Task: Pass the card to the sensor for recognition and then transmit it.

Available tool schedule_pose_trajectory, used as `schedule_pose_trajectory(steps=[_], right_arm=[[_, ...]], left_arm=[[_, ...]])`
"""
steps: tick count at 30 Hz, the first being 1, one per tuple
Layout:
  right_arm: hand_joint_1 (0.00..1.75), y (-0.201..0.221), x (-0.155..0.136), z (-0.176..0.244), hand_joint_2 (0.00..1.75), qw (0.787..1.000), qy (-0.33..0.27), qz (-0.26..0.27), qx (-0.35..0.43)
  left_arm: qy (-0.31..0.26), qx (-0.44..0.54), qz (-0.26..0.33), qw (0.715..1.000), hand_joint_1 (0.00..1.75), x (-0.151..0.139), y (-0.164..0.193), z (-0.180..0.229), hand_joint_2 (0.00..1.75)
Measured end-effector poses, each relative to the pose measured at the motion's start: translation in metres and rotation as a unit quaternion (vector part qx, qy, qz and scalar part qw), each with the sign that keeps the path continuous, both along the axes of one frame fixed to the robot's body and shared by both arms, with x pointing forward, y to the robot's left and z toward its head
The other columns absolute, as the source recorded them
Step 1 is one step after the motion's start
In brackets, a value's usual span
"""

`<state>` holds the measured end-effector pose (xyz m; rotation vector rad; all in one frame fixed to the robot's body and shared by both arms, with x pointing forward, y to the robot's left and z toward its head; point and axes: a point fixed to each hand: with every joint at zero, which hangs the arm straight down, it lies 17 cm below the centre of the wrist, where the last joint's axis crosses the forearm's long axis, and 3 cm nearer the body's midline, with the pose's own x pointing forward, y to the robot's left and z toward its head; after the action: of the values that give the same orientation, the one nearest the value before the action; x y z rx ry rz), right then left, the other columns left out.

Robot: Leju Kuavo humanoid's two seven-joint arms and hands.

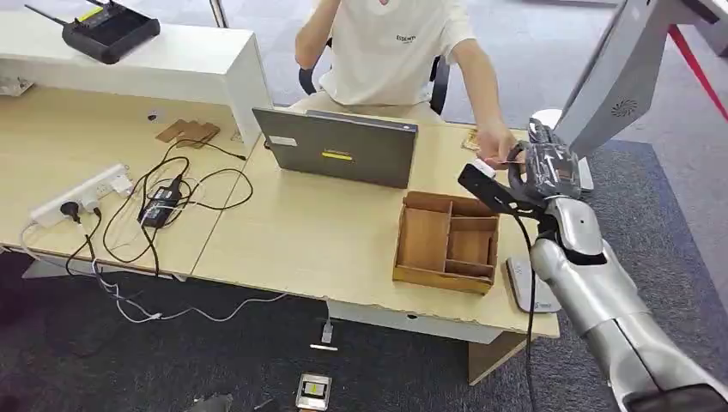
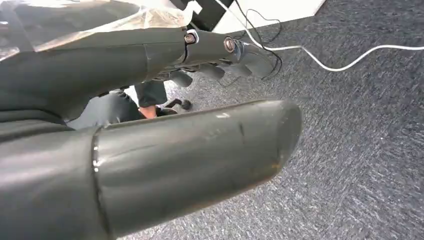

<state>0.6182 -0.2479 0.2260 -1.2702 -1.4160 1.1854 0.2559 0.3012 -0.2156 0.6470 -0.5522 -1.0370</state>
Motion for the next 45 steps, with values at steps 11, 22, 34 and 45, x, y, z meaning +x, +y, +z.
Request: schedule_pose_trajectory(steps=[11, 22, 34, 45], right_arm=[[1.61, 0.000, 0.001, 0.007, 1.75, 1.000, -0.011, 0.000, 0.018], [1.75, -0.009, -0.009, 0.012, 1.75, 0.998, -0.028, -0.004, 0.054], [1.75, -0.067, -0.051, -0.018, 1.75, 0.997, -0.017, -0.044, 0.065], [1.75, -0.083, -0.072, -0.043, 1.75, 0.997, 0.000, -0.047, 0.069]], left_arm=[[-0.001, -0.001, 0.005, 1.000, 0.00, 0.000, 0.001, 0.000, 0.00], [-0.003, -0.007, 0.017, 1.000, 0.00, -0.004, 0.004, -0.001, 0.00], [0.000, -0.017, 0.058, 0.998, 0.00, -0.024, 0.018, -0.008, 0.00], [-0.001, -0.019, 0.077, 0.997, 0.00, -0.027, 0.025, -0.008, 0.00]])
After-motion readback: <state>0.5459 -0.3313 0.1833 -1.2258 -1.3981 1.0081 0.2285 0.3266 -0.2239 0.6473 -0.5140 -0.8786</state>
